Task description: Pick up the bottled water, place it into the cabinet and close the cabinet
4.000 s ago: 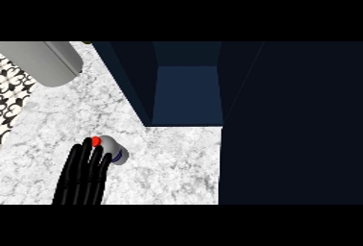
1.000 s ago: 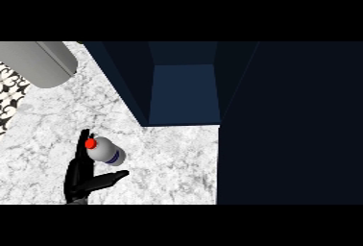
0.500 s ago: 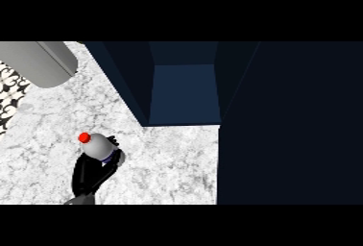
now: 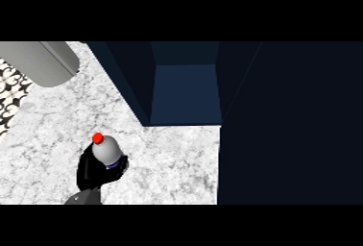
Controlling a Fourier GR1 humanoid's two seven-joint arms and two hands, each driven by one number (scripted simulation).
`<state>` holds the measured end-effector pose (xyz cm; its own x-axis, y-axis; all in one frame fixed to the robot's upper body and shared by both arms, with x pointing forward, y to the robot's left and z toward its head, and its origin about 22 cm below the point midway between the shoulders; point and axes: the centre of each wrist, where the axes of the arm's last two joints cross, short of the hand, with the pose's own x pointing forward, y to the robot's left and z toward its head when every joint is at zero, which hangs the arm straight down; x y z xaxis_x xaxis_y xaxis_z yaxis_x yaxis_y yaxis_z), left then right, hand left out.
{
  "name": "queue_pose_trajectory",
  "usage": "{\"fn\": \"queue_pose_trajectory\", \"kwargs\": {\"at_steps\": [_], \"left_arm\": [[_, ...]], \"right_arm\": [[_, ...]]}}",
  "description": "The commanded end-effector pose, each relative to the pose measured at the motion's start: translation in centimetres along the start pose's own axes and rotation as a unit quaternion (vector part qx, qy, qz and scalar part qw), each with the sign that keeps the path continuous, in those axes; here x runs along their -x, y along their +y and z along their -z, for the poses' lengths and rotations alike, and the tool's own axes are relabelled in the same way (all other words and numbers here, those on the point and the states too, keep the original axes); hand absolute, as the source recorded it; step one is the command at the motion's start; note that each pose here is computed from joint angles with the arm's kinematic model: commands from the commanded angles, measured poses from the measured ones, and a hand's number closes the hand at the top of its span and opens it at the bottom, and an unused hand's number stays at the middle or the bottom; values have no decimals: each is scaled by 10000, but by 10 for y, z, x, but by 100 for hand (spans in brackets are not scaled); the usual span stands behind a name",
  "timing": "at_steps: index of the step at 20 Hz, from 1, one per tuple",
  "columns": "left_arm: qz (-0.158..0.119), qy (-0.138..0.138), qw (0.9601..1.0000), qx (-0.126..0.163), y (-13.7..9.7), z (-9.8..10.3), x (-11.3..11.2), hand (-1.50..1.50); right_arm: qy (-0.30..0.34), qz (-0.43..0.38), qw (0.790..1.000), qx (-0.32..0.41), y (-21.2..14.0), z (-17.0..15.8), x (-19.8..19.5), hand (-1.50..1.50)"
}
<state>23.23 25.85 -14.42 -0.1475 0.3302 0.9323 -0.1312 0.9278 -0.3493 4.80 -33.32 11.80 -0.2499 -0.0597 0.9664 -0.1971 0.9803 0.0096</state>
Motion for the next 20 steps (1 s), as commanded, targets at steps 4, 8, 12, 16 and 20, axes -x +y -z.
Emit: {"fn": "queue_pose_trajectory", "kwargs": {"at_steps": [4,8,12,16,20], "left_arm": [[126,-238,9994,209,37,8,-20,150],[213,-321,9982,465,68,0,-38,150],[224,-119,9972,701,49,15,-45,150],[351,-129,9946,966,5,26,-44,150],[263,-73,9929,1158,-27,46,-60,150]], "right_arm": [[-490,55,9987,-157,20,5,-43,-150],[-338,193,9990,-217,27,-7,-43,-150],[-426,79,9990,-107,24,1,-42,-150],[-355,76,9993,-42,25,2,-37,-150],[-410,130,9989,-158,17,1,-35,-150]]}}
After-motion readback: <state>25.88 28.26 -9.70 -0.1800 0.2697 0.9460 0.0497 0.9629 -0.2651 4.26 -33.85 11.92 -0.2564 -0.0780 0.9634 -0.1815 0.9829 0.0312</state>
